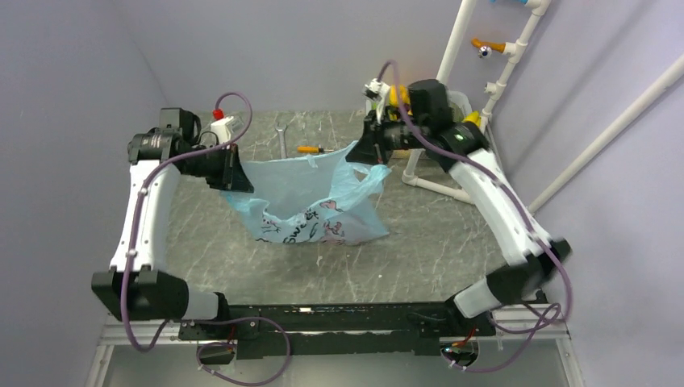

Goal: Place the fake fruits into the plastic bag and tie a complex knot

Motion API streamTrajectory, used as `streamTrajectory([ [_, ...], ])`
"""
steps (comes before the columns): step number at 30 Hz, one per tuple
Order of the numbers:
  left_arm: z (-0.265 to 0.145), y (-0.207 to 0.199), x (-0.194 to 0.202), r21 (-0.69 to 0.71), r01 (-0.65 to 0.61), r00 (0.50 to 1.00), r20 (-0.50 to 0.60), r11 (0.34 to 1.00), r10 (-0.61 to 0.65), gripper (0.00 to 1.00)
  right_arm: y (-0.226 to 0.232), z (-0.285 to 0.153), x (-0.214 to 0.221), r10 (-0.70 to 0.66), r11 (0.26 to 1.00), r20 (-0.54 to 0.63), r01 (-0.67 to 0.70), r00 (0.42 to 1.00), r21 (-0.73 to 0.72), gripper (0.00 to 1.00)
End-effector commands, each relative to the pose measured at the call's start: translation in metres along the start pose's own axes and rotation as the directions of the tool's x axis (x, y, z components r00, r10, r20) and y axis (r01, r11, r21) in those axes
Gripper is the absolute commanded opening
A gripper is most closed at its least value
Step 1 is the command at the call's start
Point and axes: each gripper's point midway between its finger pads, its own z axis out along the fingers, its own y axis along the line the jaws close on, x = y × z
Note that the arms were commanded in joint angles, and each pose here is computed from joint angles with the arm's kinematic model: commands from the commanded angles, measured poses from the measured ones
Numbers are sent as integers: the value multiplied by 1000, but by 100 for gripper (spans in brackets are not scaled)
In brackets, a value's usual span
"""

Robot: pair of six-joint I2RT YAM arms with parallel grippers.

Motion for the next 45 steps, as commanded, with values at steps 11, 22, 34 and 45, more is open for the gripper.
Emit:
streamTrajectory([
  [11, 70, 105, 11, -244, -103, 990, -115, 964, 76, 0, -160, 67, 147, 151, 952, -270, -66, 951, 298, 0],
  [22, 88, 100, 61, -158, 46, 998, -24, 986, -51, 0, -170, 49, 206, -36, 889, -400, 213, 916, 405, 0],
  [34, 11, 78, -30, -81, 163, 939, 317, 983, -130, 0, -181, 51, 83, -309, 814, -295, 412, 904, 410, 65],
  [45, 38, 74, 10, -10, 325, 925, 211, 946, -316, 0, -58, 79, -37, -500, 811, -26, 478, 866, 338, 94],
])
